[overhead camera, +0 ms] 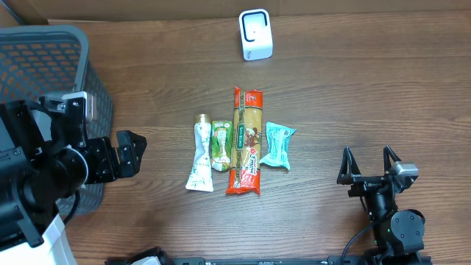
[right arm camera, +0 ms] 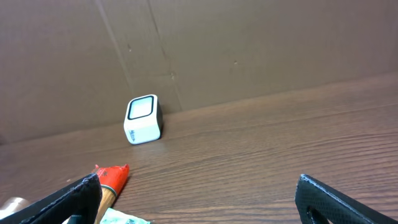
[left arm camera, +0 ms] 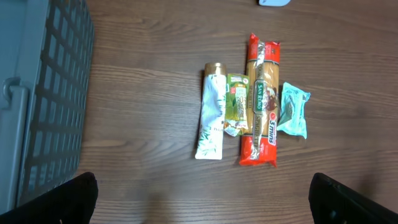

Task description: Scan the item barcode

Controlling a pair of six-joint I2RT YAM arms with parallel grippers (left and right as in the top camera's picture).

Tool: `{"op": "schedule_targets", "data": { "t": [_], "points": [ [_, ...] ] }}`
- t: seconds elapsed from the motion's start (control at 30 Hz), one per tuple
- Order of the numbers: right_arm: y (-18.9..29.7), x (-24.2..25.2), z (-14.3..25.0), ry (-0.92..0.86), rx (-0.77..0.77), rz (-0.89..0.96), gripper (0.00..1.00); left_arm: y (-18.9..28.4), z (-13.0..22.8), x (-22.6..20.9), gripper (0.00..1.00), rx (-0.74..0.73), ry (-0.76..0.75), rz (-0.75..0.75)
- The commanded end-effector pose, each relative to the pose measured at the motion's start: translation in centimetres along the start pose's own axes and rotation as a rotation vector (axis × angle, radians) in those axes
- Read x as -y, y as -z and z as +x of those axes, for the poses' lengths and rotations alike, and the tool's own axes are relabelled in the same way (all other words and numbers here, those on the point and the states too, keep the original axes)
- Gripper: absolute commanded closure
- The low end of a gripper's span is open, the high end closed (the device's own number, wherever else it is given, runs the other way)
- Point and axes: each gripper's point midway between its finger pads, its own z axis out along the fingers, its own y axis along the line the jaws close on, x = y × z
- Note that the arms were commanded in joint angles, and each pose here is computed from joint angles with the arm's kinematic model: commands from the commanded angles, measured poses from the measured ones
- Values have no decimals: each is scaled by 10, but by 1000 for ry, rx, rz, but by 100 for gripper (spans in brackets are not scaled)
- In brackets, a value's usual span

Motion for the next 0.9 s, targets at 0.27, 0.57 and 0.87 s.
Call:
{"op": "schedule_targets", "data": {
  "t": [0.27,0.57,0.87],
  "points": [
    [0,0,1,8,7,0,0,-11,-4,-8,0,-41,11,-8],
    [0,0,1,8,7,0,0,-17,-6,-10,0,-59,18,-5],
    [0,0,1,8,7,0,0,-17,-6,-10,0,-59,18,-5]
  ]
}}
